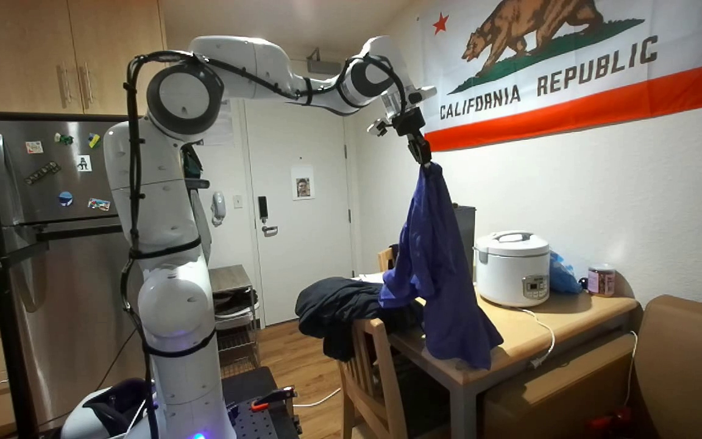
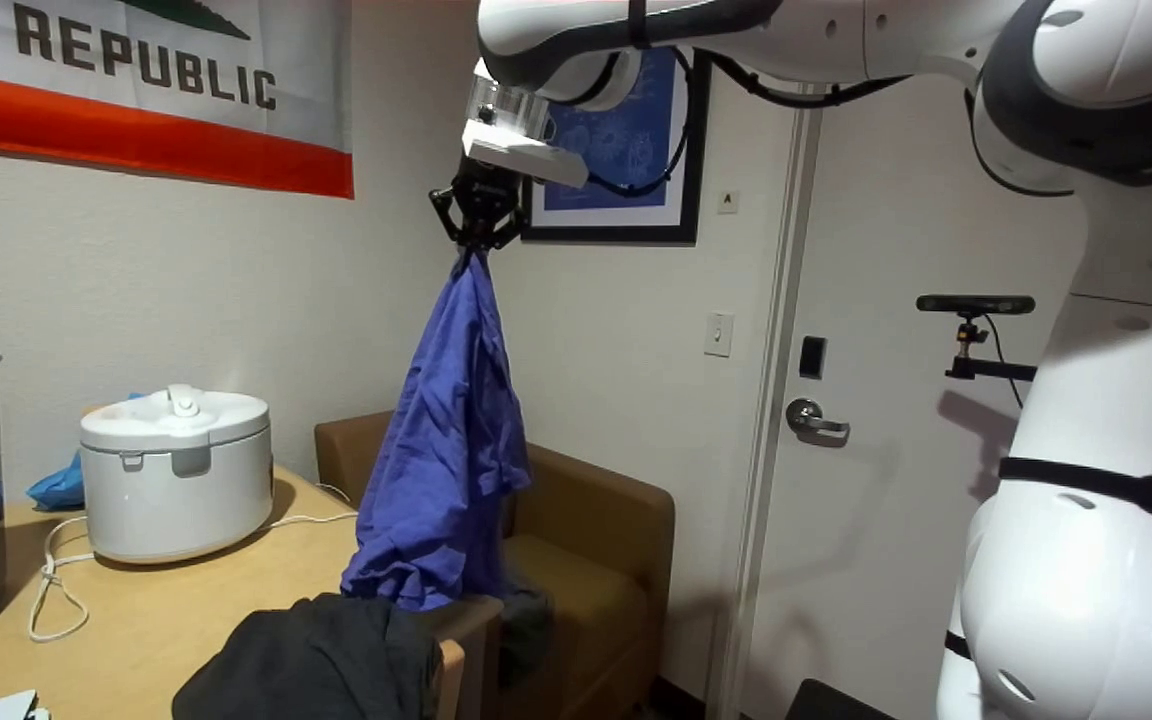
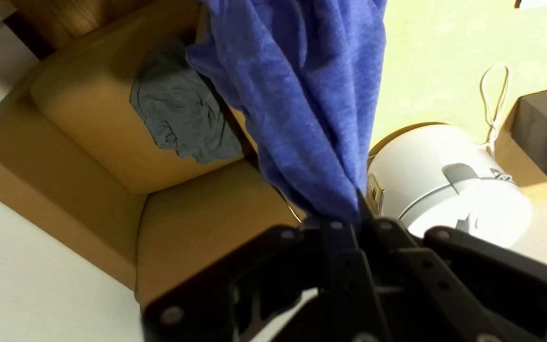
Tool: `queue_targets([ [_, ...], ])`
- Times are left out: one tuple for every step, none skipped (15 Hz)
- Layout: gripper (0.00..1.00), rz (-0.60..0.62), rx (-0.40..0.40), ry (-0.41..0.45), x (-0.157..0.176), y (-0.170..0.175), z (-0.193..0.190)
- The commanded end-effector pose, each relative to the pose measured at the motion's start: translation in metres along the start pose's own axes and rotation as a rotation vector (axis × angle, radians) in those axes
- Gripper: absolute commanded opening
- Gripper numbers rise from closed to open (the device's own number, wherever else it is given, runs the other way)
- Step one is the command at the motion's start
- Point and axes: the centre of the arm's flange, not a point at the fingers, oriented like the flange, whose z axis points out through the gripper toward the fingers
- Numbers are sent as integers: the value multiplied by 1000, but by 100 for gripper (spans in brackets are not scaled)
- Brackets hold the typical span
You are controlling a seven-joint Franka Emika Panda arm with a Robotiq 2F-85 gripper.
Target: Put the blue t-shirt on the table
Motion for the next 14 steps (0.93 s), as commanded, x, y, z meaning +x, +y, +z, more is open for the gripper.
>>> queue_targets([
  [1,22,-7,37,18,3,-5],
  [1,28,-6,42,23,4,-7],
  [1,34,-4,47,28,5,-9],
  [1,38,-1,55,33,5,-12],
  [1,41,1,61,36,4,-14],
  [1,40,2,67,37,3,-15],
  [1,32,4,76,34,1,-18],
  [1,21,4,79,28,0,-18],
  [6,27,10,43,26,6,-11],
  [6,23,11,46,26,4,-12],
  [6,20,10,48,26,3,-13],
  [6,18,7,49,26,3,-13],
  [6,16,5,51,25,2,-13],
  [6,15,5,51,25,2,-13],
])
